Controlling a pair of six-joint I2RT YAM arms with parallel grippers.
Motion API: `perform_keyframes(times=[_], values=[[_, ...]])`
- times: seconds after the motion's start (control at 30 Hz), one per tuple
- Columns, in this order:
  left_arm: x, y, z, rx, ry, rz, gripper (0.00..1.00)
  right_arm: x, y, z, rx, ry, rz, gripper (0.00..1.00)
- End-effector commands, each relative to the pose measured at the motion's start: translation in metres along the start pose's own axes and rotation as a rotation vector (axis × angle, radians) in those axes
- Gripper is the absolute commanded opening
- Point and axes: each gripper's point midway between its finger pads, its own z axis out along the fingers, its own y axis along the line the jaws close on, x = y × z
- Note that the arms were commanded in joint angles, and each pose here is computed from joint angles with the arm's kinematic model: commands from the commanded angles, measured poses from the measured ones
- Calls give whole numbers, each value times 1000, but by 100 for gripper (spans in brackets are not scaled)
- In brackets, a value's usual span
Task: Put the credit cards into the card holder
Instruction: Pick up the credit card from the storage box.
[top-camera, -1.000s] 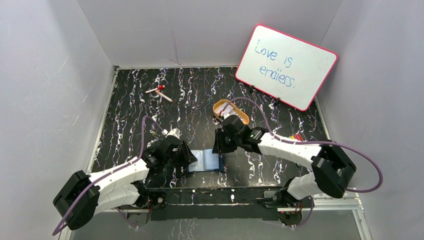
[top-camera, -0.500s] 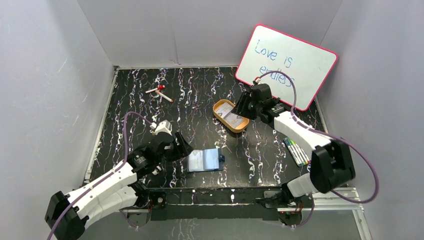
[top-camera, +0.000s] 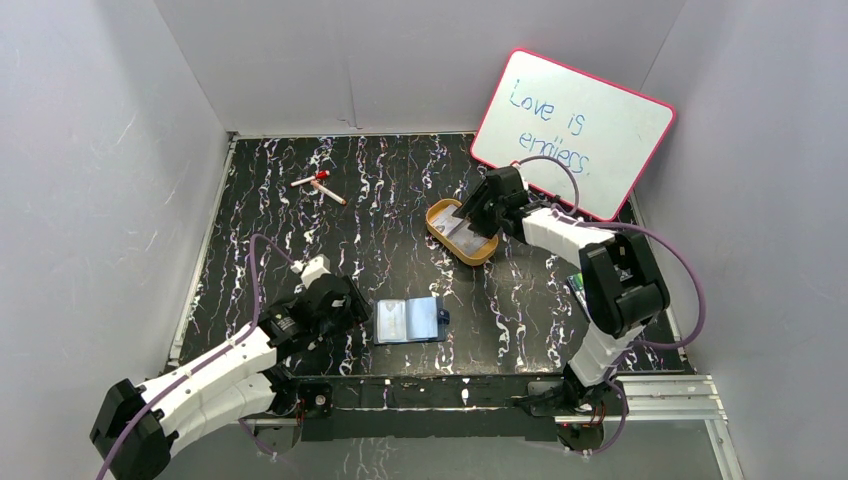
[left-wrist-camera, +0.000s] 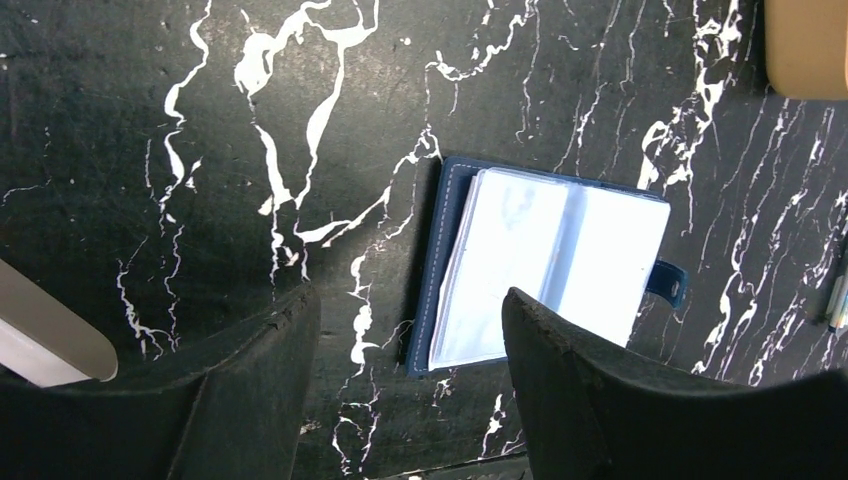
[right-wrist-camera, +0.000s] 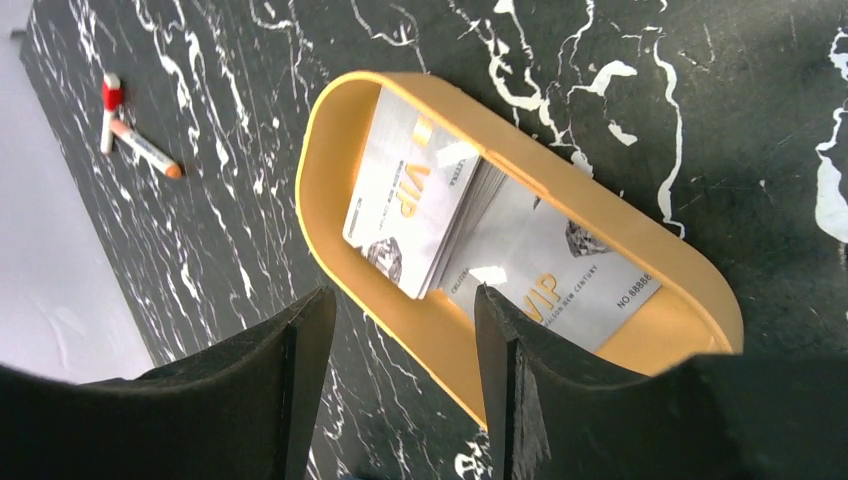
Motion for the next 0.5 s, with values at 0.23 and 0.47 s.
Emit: perform_keyframes(times=[0.23, 0.47], values=[[2, 11, 5, -44, -10, -21, 65, -21, 21, 38, 29, -81, 95, 60], [3, 11, 6, -42, -8, -16, 65, -6, 8, 50, 90, -46, 62, 59]])
